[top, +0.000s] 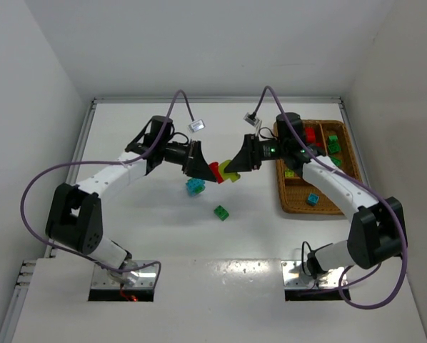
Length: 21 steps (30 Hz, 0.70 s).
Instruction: Sort the legos into containers by color
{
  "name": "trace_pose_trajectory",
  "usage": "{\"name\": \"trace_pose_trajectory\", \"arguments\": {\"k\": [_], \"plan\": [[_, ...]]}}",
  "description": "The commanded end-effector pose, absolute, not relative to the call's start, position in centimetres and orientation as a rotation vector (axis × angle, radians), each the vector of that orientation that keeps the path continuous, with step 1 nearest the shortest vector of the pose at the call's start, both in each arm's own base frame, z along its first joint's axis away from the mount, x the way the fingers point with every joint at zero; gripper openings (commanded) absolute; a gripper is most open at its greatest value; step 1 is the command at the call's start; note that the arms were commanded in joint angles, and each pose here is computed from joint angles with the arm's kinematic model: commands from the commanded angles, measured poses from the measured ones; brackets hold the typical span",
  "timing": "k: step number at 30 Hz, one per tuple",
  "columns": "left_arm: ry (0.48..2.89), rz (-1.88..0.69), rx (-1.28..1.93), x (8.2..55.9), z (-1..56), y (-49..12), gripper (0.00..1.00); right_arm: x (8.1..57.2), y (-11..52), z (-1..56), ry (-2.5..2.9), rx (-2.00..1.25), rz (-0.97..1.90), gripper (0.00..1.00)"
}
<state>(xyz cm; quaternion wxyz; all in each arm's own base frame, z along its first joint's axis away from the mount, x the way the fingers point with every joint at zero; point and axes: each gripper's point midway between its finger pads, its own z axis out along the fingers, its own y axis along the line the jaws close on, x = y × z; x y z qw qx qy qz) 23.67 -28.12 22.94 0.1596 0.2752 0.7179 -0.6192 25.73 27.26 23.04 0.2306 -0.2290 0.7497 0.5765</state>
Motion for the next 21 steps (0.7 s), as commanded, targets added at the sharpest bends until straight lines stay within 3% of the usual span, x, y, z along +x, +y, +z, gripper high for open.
{"name": "trace_pose_trajectory", "arguments": {"k": [1,12,21], "plan": [[1.942,-1.786,0.882,24.0,24.8,-28.9,0.95,25.7,28.3,25.8,1.935,-0.727,1.601,0.26],[1.94,-1.806,0.897,23.9,25.2,-29.7,0.69,25.4,29.7,25.0,1.958,-0.754,1.623,0.26],[1.933,-1.795,0.892,24.2,25.5,-29.8,0.16,25.8,29.1,24.8,1.974,-0.733,1.612,0.26]]}}
